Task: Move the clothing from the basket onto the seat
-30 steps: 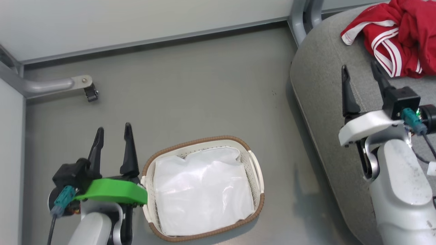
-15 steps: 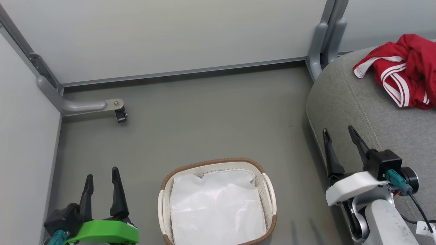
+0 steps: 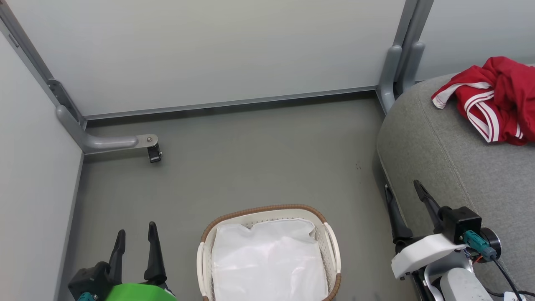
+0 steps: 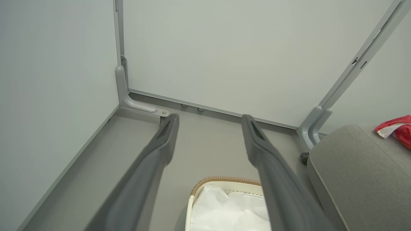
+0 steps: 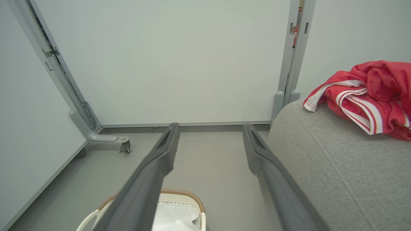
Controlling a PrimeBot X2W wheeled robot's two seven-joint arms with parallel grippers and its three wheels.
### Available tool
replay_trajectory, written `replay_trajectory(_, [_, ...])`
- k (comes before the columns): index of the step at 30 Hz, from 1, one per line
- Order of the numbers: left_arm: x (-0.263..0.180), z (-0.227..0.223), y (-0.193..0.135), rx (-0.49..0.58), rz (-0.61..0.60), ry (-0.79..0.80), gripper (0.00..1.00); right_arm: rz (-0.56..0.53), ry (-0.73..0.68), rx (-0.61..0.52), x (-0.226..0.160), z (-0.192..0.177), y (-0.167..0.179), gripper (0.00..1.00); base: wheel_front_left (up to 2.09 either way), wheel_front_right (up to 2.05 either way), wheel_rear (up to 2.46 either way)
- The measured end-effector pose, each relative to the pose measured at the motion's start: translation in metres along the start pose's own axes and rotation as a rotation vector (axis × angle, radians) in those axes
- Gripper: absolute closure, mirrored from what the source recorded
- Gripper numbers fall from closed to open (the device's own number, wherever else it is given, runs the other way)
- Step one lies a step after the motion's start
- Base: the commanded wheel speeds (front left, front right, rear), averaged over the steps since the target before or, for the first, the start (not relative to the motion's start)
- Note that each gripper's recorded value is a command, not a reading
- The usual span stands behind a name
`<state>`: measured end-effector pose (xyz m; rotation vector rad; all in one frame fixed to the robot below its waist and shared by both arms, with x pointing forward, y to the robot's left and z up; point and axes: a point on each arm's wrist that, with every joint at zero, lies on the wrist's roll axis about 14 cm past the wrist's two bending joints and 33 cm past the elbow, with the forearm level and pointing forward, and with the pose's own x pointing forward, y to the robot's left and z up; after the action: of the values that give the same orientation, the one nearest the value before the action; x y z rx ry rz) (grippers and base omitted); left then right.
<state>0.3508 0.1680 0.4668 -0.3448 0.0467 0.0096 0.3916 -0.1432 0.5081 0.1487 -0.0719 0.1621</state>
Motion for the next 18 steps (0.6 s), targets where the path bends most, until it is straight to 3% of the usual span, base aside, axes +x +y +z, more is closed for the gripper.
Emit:
replay_trajectory(16, [-0.005,-0.007,0.001,-0.007,-0.001,0.018,0.00,0.016,0.003,0.000,-0.001,-0.001,0.006,0.00,0.00,0.00,0.00])
replay_trajectory(17, [-0.005,-0.008,0.001,-0.008,0.000,0.022,1.00,0.016,0.008,0.002,-0.001,-0.002,0.006,1.00,0.00,0.00,0.00])
replay_trajectory(18, [-0.006,-0.011,0.001,-0.009,0.002,0.032,1.00,0.014,0.019,0.004,-0.003,-0.006,0.006,1.00,0.00,0.00,0.00])
